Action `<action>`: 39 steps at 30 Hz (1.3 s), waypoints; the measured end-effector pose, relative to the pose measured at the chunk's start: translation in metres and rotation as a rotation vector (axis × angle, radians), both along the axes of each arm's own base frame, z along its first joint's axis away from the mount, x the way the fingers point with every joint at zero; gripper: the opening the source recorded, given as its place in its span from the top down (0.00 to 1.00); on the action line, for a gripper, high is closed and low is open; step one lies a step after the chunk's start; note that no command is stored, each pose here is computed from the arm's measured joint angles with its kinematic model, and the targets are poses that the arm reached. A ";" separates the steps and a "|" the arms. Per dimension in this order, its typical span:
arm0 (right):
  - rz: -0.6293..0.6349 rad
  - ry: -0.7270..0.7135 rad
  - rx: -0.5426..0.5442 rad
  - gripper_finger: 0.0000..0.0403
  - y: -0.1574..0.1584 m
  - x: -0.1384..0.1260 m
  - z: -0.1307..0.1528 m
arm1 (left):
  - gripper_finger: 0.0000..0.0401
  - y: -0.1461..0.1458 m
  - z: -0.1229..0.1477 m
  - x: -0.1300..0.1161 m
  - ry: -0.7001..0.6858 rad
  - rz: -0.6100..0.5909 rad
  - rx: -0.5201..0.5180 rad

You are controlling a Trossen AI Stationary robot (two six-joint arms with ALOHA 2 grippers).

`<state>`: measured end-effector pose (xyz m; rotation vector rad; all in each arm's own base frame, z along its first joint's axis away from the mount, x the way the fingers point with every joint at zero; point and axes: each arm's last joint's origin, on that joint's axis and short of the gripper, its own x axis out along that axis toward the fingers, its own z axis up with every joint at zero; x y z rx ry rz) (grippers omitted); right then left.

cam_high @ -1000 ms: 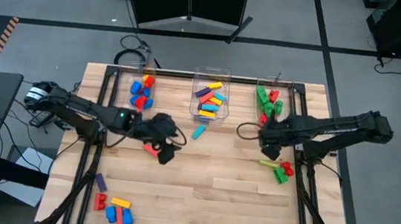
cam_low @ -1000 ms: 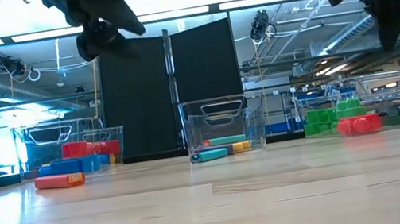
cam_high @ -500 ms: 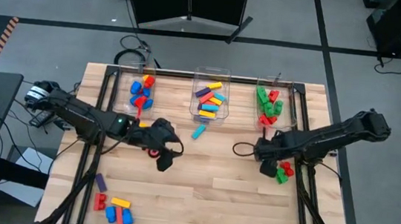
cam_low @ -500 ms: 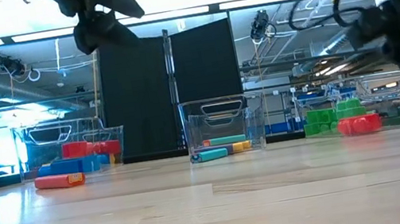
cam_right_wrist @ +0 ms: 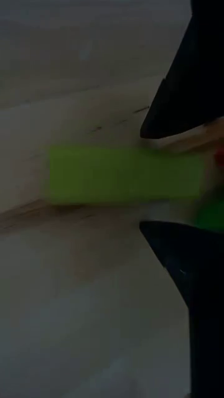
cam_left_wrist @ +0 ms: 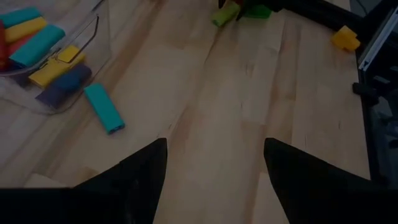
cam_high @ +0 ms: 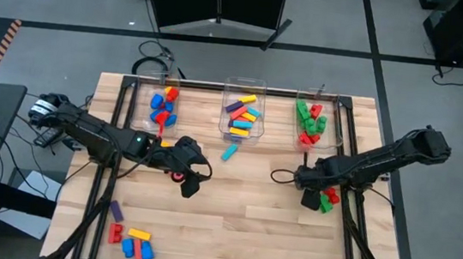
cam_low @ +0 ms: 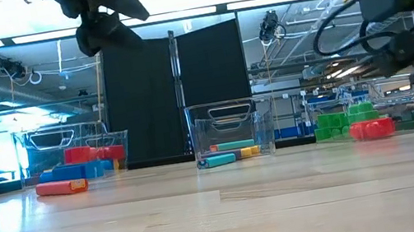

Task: Sort blocks by size
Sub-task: Put the green block into the middle transparent bin

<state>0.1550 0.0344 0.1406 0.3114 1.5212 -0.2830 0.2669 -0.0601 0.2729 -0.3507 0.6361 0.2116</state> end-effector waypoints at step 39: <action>-0.026 -0.167 -0.087 0.71 0.001 0.030 0.076 | 0.31 0.008 0.005 0.000 -0.025 0.030 0.033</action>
